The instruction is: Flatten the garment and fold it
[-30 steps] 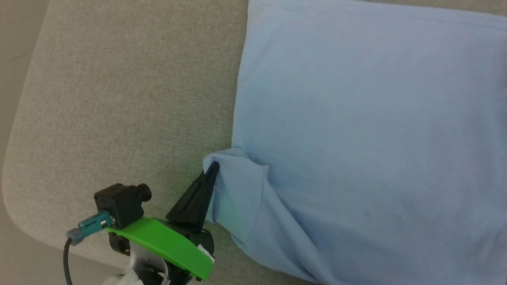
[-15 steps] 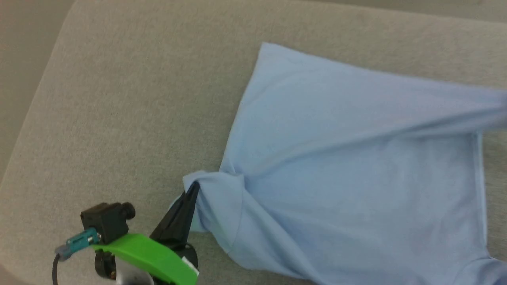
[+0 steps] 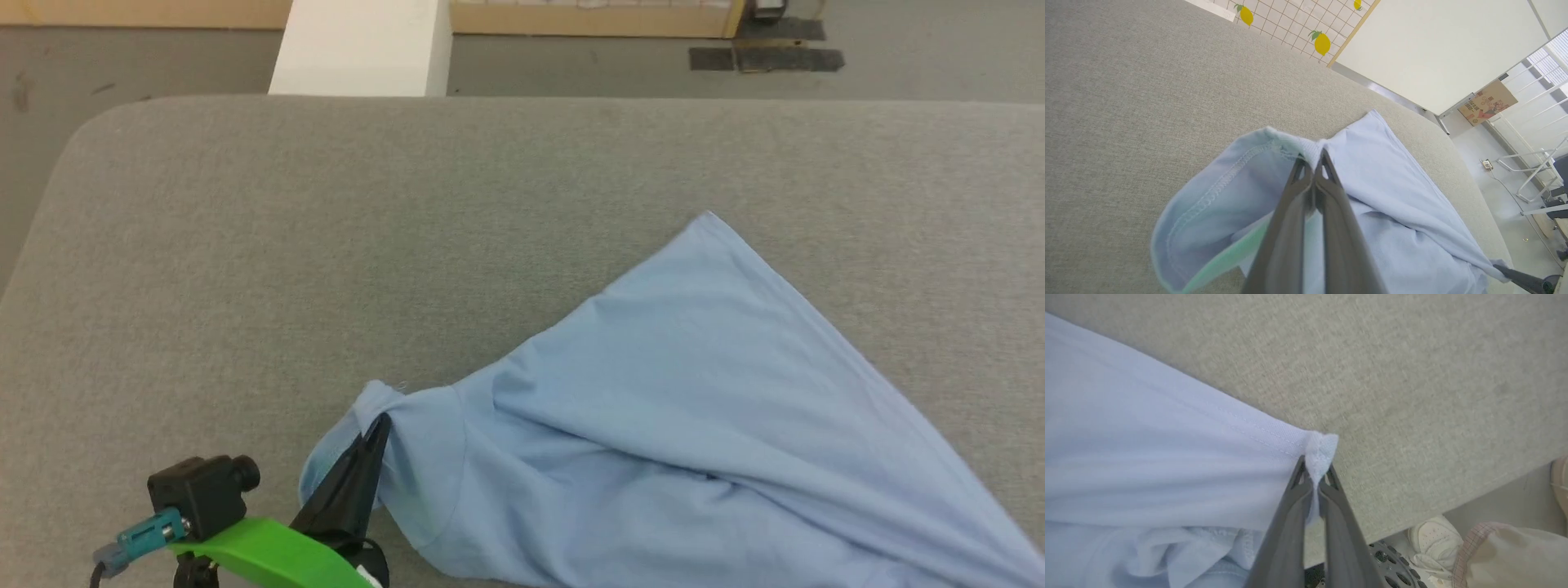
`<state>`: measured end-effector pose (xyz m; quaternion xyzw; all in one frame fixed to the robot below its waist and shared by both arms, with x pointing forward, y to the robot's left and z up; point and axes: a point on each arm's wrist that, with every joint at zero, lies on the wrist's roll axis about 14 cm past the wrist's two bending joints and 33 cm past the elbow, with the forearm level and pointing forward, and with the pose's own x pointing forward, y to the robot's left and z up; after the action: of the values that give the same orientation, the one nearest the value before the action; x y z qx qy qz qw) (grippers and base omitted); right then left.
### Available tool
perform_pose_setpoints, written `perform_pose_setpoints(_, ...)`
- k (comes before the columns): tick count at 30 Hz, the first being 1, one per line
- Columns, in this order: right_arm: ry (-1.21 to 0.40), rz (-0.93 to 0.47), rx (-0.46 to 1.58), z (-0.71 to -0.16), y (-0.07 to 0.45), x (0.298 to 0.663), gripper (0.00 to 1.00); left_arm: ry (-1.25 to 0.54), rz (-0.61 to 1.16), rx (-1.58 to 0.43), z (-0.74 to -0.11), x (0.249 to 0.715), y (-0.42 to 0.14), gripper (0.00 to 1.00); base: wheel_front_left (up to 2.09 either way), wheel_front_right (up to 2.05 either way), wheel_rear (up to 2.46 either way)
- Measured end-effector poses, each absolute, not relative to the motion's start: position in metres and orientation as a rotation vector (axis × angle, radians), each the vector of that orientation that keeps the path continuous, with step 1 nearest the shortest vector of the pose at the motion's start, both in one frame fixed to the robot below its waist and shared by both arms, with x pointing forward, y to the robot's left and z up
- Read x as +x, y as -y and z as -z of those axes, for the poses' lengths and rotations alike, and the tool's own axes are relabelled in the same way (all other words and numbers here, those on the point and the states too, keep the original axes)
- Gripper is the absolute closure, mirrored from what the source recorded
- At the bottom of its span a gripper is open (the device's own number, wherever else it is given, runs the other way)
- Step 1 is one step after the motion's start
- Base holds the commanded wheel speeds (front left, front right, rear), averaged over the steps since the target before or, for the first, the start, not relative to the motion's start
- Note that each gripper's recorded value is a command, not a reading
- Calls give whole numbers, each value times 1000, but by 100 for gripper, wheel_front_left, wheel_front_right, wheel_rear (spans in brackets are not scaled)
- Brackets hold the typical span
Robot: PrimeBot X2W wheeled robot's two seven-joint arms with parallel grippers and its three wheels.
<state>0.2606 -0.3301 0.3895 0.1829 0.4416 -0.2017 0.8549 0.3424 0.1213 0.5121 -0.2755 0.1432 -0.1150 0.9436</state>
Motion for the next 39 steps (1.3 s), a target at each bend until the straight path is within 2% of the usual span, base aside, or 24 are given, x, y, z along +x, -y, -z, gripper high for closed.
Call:
perform_pose_setpoints(4, -958, 412, 388, -376, 320, 237, 100, -299, 250, -556, -514, 338, -118, 100, 0, 0, 0)
perform_pose_setpoints(13, -911, 384, 396, -349, 303, 240, 100, -298, 280, -540, -524, 332, -113, 100, 0, 0, 0)
perform_pose_setpoints(14, -904, 384, 396, -348, 302, 241, 93, -296, 282, -540, -525, 331, -112, 100, 0, 0, 0)
perform_pose_setpoints(15, -897, 386, 397, -348, 303, 242, 66, -294, 285, -540, -526, 331, -111, 100, 0, 0, 0)
perform_pose_setpoints(16, -892, 386, 397, -348, 303, 243, 30, -292, 287, -541, -526, 331, -111, 100, 0, 0, 0)
perform_pose_setpoints(17, -889, 386, 395, -349, 303, 243, 0, -292, 288, -541, -527, 330, -110, 100, 0, 0, 0)
perform_pose_setpoints(22, -868, 357, 388, -368, 307, 257, 0, -295, 295, -547, -526, 329, -107, 100, 0, 0, 0)
perform_pose_setpoints(25, -921, 283, 371, -387, 304, 267, 0, -298, 305, -559, -525, 328, -104, 100, 0, 0, 0)
perform_pose_setpoints(28, -885, 229, 280, -430, 314, 286, 0, -300, 307, -564, -525, 328, -103, 100, 0, 0, 0)
perform_pose_setpoints(31, -743, 197, 156, -485, 322, 326, 0, -287, 307, -568, -526, 333, -104, 100, 0, 0, 0)
perform_pose_setpoints(34, -609, 121, 79, -522, 302, 380, 0, -278, 318, -573, -527, 337, -101, 100, 0, 0, 0)
perform_pose_setpoints(39, -584, -34, 0, -520, 247, 451, 0, -272, 328, -569, -526, 349, -100, 100, 0, 0, 0)
